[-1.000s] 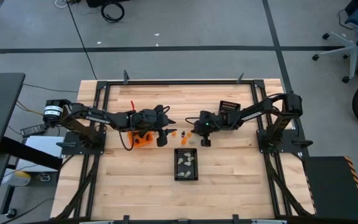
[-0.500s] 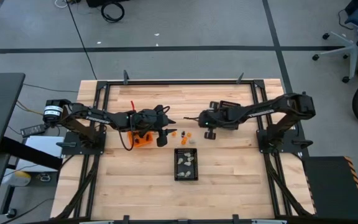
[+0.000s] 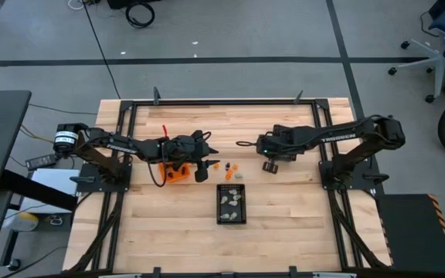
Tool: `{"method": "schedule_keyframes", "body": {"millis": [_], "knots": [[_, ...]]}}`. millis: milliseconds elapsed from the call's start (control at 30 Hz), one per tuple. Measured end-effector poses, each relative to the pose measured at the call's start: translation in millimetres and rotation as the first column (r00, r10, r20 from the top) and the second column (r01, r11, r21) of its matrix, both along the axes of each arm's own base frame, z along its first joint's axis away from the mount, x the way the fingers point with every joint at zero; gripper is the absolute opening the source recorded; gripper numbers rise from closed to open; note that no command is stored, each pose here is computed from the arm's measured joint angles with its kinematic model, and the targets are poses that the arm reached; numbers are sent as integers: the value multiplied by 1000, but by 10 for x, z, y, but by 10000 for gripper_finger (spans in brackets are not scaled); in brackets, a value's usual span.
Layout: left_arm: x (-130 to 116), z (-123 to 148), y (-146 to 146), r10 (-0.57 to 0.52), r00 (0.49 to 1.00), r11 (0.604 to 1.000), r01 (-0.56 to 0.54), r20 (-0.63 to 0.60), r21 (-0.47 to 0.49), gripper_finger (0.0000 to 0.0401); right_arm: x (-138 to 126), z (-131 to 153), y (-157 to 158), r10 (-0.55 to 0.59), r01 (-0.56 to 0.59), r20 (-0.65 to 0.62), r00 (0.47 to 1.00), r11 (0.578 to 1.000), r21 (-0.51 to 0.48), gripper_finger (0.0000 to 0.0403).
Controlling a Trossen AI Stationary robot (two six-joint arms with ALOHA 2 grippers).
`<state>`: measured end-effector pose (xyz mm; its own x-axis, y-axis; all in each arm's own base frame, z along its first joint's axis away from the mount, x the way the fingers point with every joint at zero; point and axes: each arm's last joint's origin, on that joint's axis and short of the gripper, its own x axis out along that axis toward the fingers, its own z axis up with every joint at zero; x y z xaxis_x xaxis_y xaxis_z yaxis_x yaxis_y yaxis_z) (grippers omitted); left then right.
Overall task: Sort Halloween decoration
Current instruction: Put the black skeleton toy into the orange bin
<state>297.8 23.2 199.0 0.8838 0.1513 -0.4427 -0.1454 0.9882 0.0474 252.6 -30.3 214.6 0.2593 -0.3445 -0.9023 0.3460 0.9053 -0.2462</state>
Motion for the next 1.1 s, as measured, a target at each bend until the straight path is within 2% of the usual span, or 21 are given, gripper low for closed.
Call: {"method": "schedule_keyframes", "body": {"millis": [133,200,333,467,600,700,833,933,1100], "knots": [[0,0,0,0,1000,1000,0,0,0,172,6,51,99,70,-79,62,996,986,150,48],[0,-1,0,0,1000,1000,0,-1,0,172,32,77,149,99,-117,108,989,976,185,48],[2,-1,-14,-39,999,999,39,0,-13,172,134,131,236,173,-209,217,961,965,158,48],[7,1,-82,-186,983,983,186,1,0,172,255,210,290,221,-273,351,910,956,106,48],[27,17,-242,-315,949,940,312,0,139,172,343,287,305,235,-313,464,854,945,98,48],[54,30,-350,-359,933,903,345,6,257,172,379,324,322,247,-356,519,818,927,120,48],[132,-8,-422,-333,943,847,297,5,440,172,404,352,338,243,-386,562,791,910,150,48],[192,-37,-414,-301,954,780,247,-2,576,172,406,354,341,234,-389,568,789,906,167,48],[225,-36,-397,-307,952,703,233,-9,672,172,405,353,348,208,-382,573,793,902,202,48]]}}
